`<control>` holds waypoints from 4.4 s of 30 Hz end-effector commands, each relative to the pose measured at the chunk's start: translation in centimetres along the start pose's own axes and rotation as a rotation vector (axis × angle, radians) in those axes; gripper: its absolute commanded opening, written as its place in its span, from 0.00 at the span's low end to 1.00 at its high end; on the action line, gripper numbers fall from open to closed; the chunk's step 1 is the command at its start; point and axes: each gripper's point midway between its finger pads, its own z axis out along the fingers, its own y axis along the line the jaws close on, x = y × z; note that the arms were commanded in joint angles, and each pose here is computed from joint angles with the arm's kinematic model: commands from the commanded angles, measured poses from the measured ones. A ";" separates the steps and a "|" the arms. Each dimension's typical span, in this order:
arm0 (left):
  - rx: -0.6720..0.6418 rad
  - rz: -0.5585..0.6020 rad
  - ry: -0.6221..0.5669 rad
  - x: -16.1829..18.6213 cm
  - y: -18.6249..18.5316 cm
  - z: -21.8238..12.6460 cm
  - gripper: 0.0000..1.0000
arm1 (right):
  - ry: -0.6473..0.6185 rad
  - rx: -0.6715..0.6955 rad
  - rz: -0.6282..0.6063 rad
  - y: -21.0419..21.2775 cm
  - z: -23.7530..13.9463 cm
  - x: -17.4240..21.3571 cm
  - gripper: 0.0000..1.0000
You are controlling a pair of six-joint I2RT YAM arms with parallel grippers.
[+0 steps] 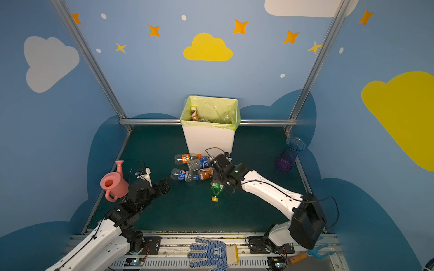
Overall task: Throw the plastic bottles in the bin
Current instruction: 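Lift the green bottle with the right gripper over the bin and release, then withdraw the right arm and lower it toward a blue-labelled clear bottle, then close the right gripper on the blue-labelled clear bottle, then lift the blue-labelled bottle with the right gripper over the bin and release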
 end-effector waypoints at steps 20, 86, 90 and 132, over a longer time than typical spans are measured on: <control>-0.040 -0.028 0.107 1.2 -0.4 3.1 1.00 | -0.624 -0.366 -0.132 8.3 -13.4 -30.9 0.54; -0.072 0.150 0.180 3.5 -1.4 2.9 1.00 | 0.115 -0.059 0.545 -10.7 14.8 1.7 0.65; -0.084 0.146 0.172 3.4 -1.1 2.8 1.00 | 0.110 -0.067 0.546 -10.9 14.6 1.7 0.58; -0.114 0.098 0.229 3.9 -1.2 4.5 1.00 | -0.684 -0.427 -0.073 7.9 -15.7 -33.0 0.91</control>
